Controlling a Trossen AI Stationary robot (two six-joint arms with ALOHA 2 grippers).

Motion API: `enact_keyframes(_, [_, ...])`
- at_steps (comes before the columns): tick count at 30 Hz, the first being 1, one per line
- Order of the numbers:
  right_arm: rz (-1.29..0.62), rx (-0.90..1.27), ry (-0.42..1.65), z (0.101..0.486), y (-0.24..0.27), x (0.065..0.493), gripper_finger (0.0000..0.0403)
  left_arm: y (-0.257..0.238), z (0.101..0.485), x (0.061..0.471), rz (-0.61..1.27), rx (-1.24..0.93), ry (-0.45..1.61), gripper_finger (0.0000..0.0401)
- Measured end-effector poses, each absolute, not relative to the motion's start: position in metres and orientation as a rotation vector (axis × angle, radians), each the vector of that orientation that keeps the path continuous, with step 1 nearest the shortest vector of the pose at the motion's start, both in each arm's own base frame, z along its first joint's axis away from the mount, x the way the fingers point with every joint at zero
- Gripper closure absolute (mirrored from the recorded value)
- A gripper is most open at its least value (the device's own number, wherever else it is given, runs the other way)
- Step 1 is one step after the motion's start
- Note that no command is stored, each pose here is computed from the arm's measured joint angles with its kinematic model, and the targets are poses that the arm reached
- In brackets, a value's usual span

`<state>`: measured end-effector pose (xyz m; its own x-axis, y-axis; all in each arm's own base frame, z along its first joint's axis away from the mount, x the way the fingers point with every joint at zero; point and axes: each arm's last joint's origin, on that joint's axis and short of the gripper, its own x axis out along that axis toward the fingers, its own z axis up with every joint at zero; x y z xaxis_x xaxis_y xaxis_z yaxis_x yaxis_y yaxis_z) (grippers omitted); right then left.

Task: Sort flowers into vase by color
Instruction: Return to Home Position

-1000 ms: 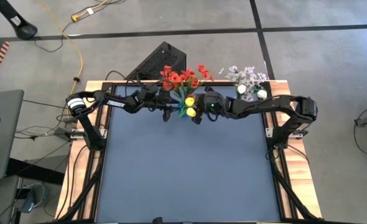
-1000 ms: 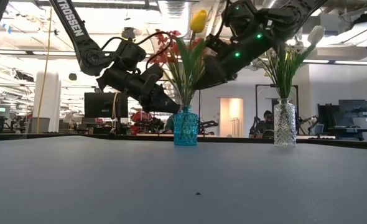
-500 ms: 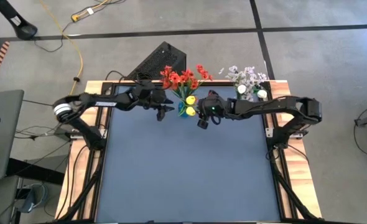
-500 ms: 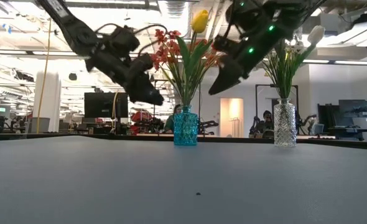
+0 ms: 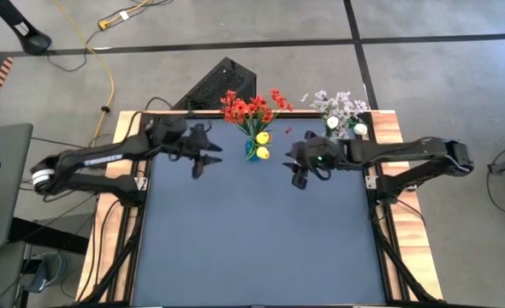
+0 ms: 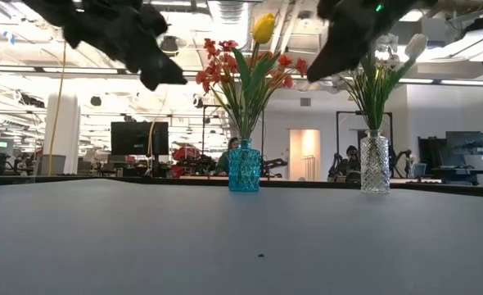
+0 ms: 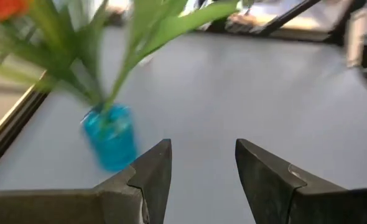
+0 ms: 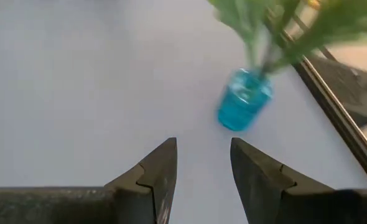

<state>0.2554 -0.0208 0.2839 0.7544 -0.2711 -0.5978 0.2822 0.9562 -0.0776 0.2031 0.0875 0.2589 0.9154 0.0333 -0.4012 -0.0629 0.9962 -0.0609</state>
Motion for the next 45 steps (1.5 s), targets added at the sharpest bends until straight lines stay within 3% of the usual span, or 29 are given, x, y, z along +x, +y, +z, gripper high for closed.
enact_keyframes(9, [-0.109,-0.081,0.552,0.283,0.023,0.23,0.0237,0.03,0.251,0.173,-0.187,0.039,0.026,0.0235])
enact_keyframes(15, [-0.138,-0.018,0.422,0.257,0.016,0.203,0.0288,0.024,0.237,0.148,-0.058,0.038,-0.052,0.0235])
enact_keyframes(27, [-0.193,0.07,0.342,0.23,0.003,0.162,0.0384,0.024,0.211,0.115,0.025,-0.059,-0.132,0.0235])
enact_keyframes(45, [-0.198,0.167,0.25,0.18,-0.021,0.133,0.0382,0.026,0.187,0.105,0.177,-0.127,-0.112,0.0235])
